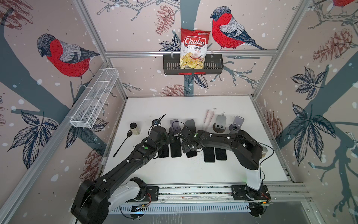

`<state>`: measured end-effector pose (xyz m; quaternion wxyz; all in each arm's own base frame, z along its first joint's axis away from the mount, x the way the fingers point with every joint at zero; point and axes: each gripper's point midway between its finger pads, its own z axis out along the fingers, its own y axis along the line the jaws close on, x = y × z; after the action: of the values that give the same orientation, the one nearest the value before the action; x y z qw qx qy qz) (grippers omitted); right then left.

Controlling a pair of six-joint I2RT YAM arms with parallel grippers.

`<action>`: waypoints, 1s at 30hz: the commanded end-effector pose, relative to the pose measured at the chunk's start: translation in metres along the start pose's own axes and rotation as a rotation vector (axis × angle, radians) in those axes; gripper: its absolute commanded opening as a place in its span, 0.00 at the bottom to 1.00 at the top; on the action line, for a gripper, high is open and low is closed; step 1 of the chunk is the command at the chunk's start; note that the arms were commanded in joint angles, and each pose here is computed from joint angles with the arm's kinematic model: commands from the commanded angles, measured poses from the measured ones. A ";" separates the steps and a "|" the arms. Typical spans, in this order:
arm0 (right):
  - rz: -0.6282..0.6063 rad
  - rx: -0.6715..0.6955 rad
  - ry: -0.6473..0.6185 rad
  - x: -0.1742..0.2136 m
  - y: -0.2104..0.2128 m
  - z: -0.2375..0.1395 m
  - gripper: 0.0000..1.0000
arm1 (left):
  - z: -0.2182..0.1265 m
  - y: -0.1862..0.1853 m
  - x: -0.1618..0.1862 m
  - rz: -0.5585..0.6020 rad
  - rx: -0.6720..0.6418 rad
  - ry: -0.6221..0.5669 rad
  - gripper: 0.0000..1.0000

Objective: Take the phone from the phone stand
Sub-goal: 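Carry the purple-edged phone toward the robot and lower it flat, then open the right gripper to release the phone beside the other phones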

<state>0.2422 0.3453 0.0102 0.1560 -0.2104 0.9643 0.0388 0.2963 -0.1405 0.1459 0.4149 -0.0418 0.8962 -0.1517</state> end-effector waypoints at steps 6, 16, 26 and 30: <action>0.012 0.029 0.166 0.038 -0.009 0.009 0.79 | 0.000 -0.006 -0.010 0.012 0.027 -0.048 0.94; 0.012 0.013 0.037 0.004 -0.006 -0.019 0.92 | -0.007 0.002 -0.013 0.002 0.004 -0.079 0.95; -0.041 -0.030 -0.164 -0.040 -0.006 -0.078 0.99 | -0.020 0.010 -0.031 -0.013 -0.038 -0.133 0.96; -0.037 0.009 -0.264 -0.050 -0.025 -0.106 0.99 | -0.023 0.020 -0.038 -0.015 -0.103 -0.156 0.96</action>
<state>0.2555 0.3401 0.1100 0.2436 -0.2184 0.9415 0.0809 0.3014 -0.1207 0.1758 0.4669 -0.0691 0.8711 -0.1357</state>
